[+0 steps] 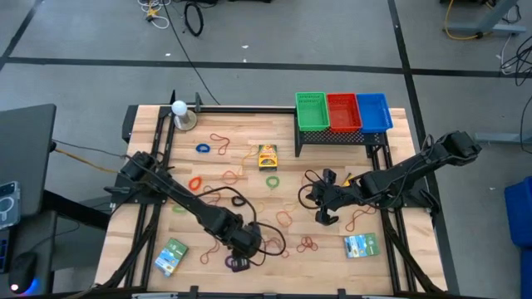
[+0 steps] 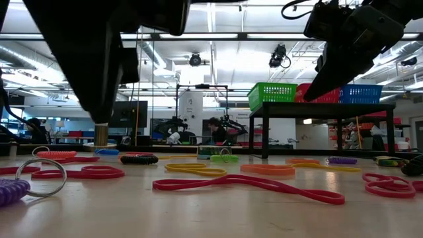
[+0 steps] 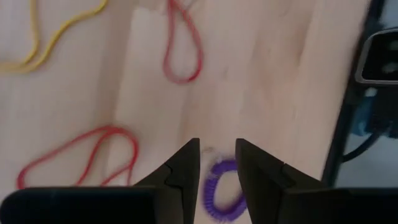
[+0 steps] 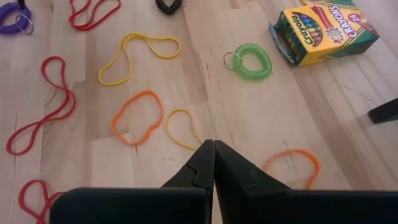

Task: Pick & Place Office Desk Supplies
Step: Put the red rubber band into the red bin

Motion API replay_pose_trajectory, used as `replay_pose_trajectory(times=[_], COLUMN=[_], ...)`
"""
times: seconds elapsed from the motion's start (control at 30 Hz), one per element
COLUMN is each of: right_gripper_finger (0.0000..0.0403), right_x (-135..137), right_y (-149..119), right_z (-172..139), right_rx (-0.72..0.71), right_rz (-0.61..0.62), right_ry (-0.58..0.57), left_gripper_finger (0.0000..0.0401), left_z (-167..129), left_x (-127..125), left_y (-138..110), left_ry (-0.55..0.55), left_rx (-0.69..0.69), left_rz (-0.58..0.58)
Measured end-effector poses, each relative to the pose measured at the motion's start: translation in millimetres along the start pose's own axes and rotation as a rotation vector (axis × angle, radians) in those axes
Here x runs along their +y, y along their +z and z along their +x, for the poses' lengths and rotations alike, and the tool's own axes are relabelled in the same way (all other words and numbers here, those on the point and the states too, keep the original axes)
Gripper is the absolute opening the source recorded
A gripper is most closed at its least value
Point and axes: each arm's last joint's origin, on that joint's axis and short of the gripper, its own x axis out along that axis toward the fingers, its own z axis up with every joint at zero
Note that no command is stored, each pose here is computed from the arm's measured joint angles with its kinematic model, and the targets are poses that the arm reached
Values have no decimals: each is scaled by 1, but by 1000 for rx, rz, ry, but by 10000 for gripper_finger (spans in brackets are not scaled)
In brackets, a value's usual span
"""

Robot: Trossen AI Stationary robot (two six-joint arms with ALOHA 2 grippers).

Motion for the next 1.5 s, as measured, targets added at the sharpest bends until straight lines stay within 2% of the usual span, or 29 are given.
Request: replay_pose_trajectory(times=[0.2,0.33,0.6,0.97,1.07,1.3,1.5], right_gripper_finger=[11,11,11,11,11,11,11], right_x=[0,0,0,0,0,0,-1], right_y=[0,0,0,0,0,1,1], right_z=[0,0,0,0,0,0,0], right_rx=[-3,-4,-2,-7,-8,-20,-23], right_rz=[1,-3,-7,-4,5,6,7], right_ry=[2,3,4,-6,-8,-25,-27], left_gripper_finger=[109,99,9,4,4,4,13], left_z=[0,0,-1,2,1,2,1], left_x=[-4,-5,-2,3,2,8,9], left_y=[5,5,4,-9,-7,-12,-13], left_ry=[-61,-61,-5,74,53,123,141], left_rx=[-31,-39,-52,-89,-122,-92,-74], left_rz=[2,0,-26,-72,-74,-85,-31])
